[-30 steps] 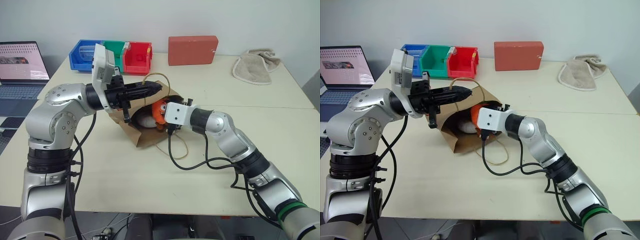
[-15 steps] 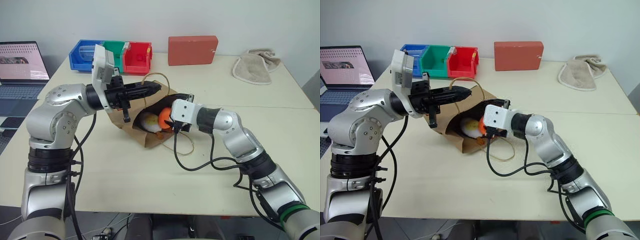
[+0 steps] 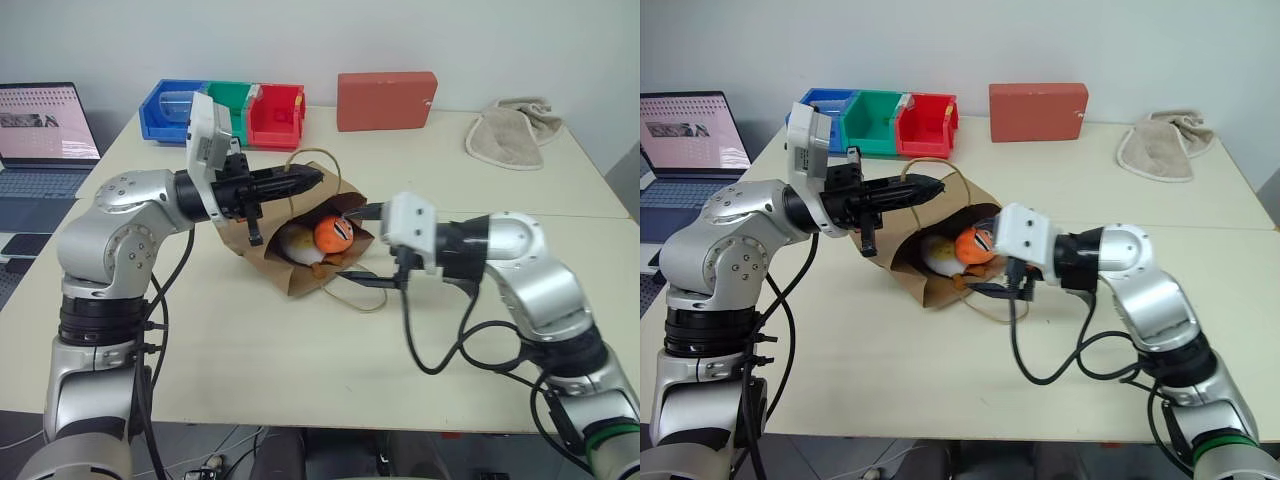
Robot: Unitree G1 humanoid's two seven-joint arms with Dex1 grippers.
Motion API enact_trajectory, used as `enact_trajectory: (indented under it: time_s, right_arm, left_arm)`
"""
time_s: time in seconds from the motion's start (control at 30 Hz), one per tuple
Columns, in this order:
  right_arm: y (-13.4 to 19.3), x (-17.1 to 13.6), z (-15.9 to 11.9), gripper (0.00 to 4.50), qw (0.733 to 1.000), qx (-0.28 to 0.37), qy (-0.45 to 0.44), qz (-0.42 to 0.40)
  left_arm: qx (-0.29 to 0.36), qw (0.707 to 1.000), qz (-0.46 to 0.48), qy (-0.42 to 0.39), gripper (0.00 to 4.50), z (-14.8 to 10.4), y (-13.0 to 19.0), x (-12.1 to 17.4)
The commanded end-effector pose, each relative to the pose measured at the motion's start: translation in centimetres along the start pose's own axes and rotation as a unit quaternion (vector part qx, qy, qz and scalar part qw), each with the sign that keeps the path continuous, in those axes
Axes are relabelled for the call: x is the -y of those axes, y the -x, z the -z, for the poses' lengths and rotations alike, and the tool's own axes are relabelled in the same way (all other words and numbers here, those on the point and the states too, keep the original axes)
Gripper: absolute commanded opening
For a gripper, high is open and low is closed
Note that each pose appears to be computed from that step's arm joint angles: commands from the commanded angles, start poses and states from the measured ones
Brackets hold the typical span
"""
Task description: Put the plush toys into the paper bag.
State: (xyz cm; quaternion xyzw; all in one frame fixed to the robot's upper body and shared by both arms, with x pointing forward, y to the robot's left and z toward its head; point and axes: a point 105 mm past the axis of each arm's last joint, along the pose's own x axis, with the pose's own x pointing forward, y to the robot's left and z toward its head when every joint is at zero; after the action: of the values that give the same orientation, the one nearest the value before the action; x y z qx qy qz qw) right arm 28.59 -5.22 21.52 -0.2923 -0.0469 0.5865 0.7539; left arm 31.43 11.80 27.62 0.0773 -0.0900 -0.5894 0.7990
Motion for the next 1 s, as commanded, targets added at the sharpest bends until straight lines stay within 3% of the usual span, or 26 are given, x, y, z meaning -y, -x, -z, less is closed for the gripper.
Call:
enact_trajectory:
  time_s: [0.03, 0.23, 0.53, 0.63, 0.97, 1.0]
  right_arm:
    - [2.0, 0.7, 2.0, 4.48, 0.997, -0.036, -0.047, 0.042]
    - [0.9, 0.3, 8.0, 4.48, 0.980, -0.101, -0.146, 0.088]
    - [-2.6, -0.1, 11.3, 4.48, 0.966, -0.122, -0.208, 0.094]
    - [-2.8, 0.1, 11.5, 3.91, 0.965, -0.128, -0.209, 0.097]
    - [-3.1, 0.1, 11.7, 0.18, 0.967, -0.132, -0.197, 0.093]
    - [-3.1, 0.0, 11.7, 0.08, 0.968, -0.133, -0.193, 0.093]
  left_arm:
    - [0.010, 1.000, 0.005, -0.027, 0.00, -1.0, 0.1, 0.4]
    - [0.010, 0.999, 0.005, -0.031, 0.00, -1.2, 0.1, 0.4]
    - [0.009, 0.999, 0.004, -0.031, 0.00, -1.1, 0.1, 0.5]
    - [0.009, 0.999, 0.002, -0.032, 0.00, -1.1, 0.2, 0.4]
    - [0.007, 0.999, -0.001, -0.033, 0.00, -1.1, 0.3, 0.3]
    - [0.007, 0.999, -0.001, -0.033, 0.00, -1.1, 0.4, 0.3]
